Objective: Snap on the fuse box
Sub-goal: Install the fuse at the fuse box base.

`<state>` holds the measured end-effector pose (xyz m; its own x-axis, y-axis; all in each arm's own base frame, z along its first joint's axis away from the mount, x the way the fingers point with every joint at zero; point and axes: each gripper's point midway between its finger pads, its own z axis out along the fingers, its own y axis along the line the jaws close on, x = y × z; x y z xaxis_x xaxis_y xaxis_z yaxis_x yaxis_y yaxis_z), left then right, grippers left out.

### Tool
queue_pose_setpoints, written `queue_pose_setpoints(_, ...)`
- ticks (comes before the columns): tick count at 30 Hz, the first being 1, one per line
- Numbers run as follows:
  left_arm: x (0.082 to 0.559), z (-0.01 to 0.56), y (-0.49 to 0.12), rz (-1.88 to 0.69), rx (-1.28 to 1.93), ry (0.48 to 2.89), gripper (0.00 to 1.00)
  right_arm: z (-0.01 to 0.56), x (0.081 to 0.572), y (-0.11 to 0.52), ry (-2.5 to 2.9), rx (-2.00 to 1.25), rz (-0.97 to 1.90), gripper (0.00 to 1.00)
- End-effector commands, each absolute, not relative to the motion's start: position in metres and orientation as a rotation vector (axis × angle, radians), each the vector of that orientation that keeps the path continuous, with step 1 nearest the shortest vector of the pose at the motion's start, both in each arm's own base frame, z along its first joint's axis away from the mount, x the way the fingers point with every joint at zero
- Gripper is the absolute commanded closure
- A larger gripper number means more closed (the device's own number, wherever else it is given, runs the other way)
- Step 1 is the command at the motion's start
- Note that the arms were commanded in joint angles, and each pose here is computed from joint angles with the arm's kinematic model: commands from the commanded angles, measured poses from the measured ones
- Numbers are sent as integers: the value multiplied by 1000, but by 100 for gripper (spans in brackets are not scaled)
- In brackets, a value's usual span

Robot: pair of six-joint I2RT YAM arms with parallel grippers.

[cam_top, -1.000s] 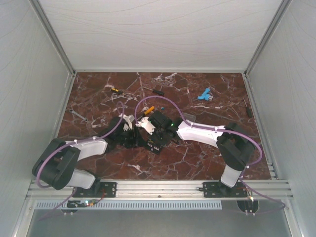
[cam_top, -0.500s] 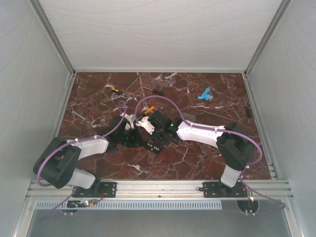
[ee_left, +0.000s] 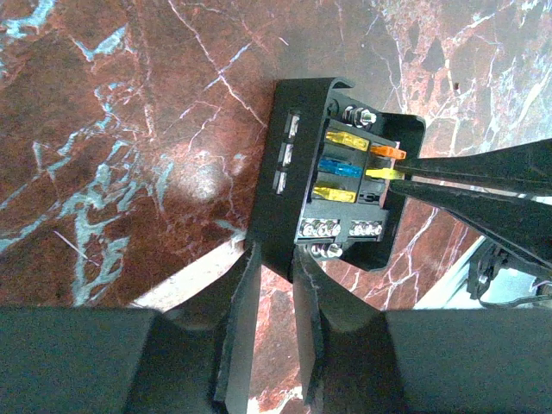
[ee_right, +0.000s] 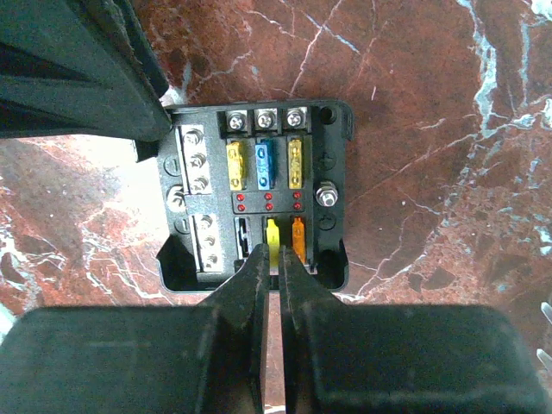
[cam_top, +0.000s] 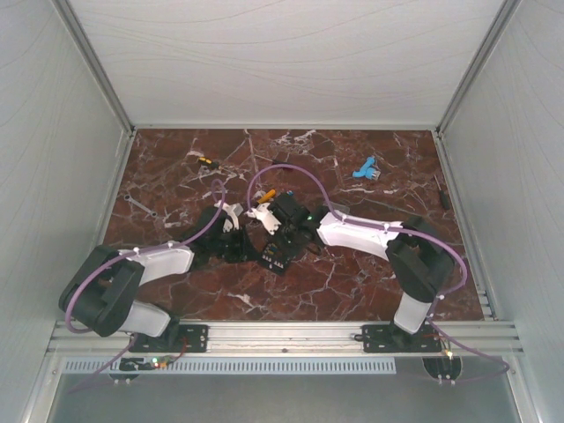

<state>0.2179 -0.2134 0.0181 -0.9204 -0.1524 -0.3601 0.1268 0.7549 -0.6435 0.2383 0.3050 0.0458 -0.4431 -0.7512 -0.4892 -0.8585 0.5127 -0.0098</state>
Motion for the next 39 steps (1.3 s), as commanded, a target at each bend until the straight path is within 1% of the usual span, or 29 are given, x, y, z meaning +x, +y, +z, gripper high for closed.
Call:
queue_pose_setpoints(1, 226, 19, -207, -915, -15, 2542, 79, 21, 229, 291, 2451, -1301, 350, 100)
queue_pose_setpoints(7, 225, 19, -207, -920, -15, 2544, 80, 11, 225, 296, 2429, -1374, 254, 100)
queue_pose_setpoints(16, 226, 19, -204, -887, -17, 2547, 82, 39, 238, 289, 2344, -1375, 173, 100)
queue_pose_setpoints(22, 226, 18, -202, -871, -18, 2549, 83, 36, 240, 287, 2355, -1386, 141, 100)
queue_pose_setpoints(30, 227, 18, -202, -868, -17, 2551, 84, 47, 245, 291, 2377, -1256, 252, 100)
queue_pose_setpoints(33, 227, 18, -202, -872, -15, 2547, 84, 50, 247, 293, 2367, -1248, 259, 100)
queue_pose_setpoints(39, 227, 20, -205, -895, -6, 2538, 84, 36, 242, 297, 2387, -1294, 267, 100)
